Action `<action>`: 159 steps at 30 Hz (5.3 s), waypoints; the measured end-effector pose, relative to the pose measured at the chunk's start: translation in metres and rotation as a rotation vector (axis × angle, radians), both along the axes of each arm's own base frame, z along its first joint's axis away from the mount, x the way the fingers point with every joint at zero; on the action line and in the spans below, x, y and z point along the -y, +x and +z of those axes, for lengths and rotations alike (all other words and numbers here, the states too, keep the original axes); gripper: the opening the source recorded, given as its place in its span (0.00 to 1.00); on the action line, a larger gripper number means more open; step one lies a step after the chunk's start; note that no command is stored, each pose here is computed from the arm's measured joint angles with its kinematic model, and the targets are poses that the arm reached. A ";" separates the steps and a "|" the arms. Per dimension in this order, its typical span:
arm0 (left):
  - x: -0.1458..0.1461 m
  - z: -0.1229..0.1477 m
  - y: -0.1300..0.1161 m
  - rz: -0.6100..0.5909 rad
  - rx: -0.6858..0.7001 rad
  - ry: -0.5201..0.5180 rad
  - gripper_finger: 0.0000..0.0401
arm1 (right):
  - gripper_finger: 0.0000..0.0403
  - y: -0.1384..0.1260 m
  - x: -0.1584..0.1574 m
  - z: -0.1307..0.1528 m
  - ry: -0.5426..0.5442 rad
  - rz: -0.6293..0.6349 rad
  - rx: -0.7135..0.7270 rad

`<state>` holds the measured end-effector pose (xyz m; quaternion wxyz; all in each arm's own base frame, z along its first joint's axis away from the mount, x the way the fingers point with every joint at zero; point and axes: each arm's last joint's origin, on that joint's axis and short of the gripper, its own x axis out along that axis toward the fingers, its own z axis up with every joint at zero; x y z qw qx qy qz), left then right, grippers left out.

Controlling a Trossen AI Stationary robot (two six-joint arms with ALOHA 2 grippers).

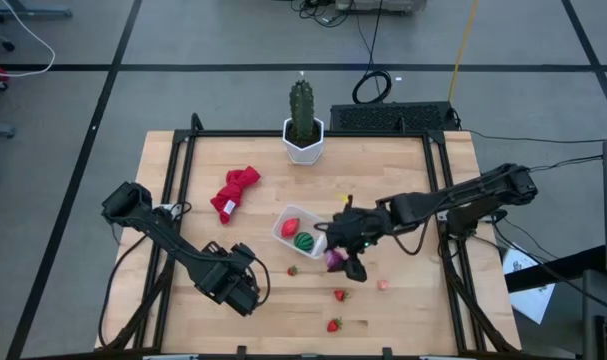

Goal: Pick and placing Produce into tupperware
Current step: Put the purple onion into the transparent container, then put the left pink peach into the transparent container

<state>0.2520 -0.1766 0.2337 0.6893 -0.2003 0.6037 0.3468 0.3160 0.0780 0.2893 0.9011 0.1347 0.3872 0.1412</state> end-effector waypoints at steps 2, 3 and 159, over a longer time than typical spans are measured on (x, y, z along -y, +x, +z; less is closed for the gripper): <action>0.000 0.000 0.000 0.003 -0.001 0.001 0.79 | 0.63 0.004 0.006 0.014 -0.049 -0.008 0.063; 0.000 0.000 0.000 0.005 0.000 0.001 0.79 | 0.63 0.007 0.009 0.020 -0.078 -0.019 0.093; -0.002 0.000 -0.001 0.056 -0.007 0.014 0.77 | 0.68 -0.032 0.007 -0.094 -0.028 -0.139 -0.357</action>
